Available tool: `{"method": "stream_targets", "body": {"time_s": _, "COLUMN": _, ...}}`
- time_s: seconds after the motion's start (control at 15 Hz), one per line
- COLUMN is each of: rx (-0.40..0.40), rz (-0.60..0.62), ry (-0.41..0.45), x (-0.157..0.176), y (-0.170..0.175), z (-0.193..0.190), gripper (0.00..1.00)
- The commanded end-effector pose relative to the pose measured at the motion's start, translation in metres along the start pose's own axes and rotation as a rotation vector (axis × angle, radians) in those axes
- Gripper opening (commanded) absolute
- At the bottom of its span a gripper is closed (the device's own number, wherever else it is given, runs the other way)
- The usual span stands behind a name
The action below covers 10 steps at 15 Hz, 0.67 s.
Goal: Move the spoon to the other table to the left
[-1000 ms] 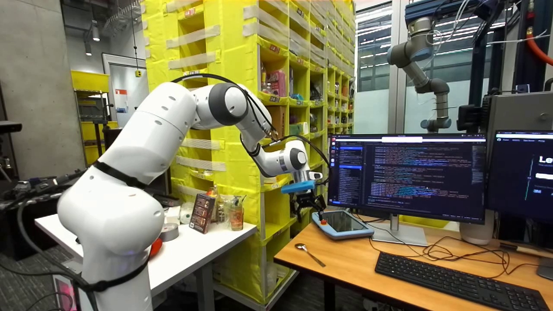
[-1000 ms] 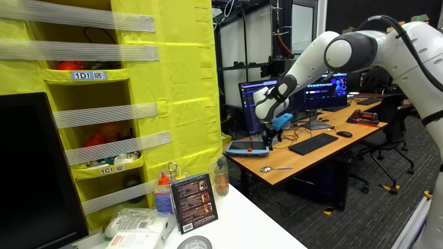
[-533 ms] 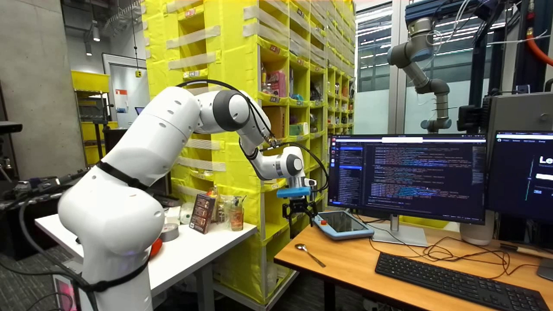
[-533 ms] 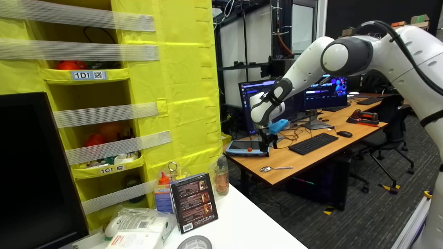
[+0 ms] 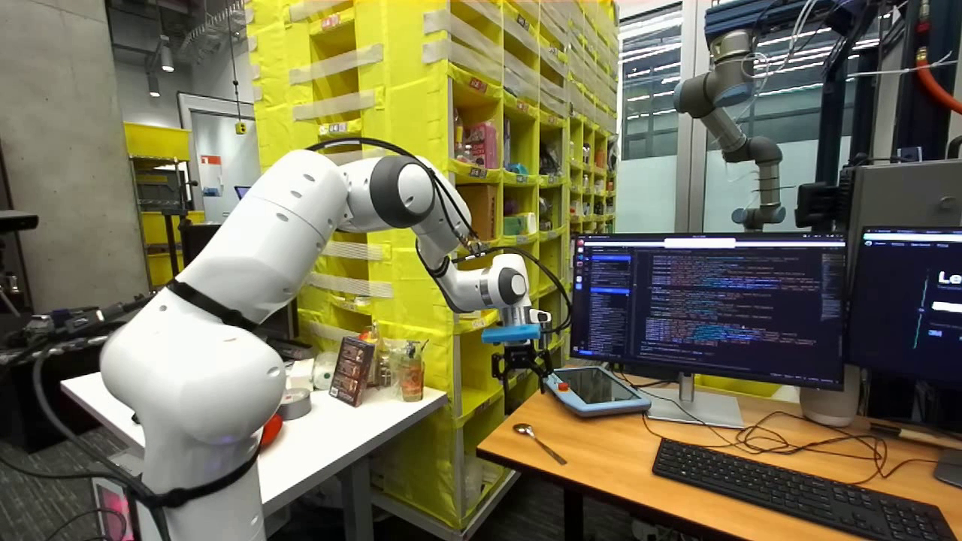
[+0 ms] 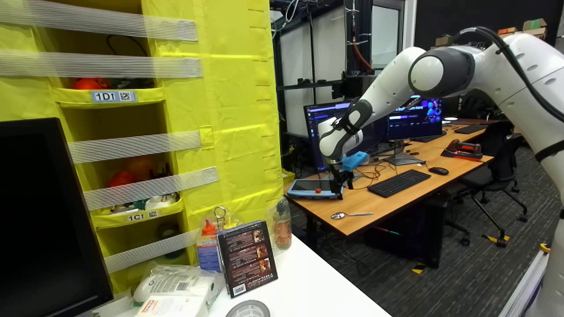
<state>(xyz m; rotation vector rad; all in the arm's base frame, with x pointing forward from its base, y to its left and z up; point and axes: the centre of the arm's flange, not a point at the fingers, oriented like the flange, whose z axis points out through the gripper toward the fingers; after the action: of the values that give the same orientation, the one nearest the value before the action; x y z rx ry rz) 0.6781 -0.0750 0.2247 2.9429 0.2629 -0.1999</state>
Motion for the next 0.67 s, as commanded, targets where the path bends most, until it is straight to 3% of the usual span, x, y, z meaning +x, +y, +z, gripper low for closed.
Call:
{"method": "stream_targets", "body": {"time_s": 0.0, "rx": 0.027, "rz": -0.012, "ry": -0.015, "x": 0.009, "y": -0.001, "z": 0.008, "gripper": 1.00}}
{"method": "stream_targets", "body": {"time_s": 0.6, "rx": 0.110, "rz": 0.030, "ry": -0.056, "x": 0.021, "y": 0.001, "z": 0.037, "gripper": 1.00}}
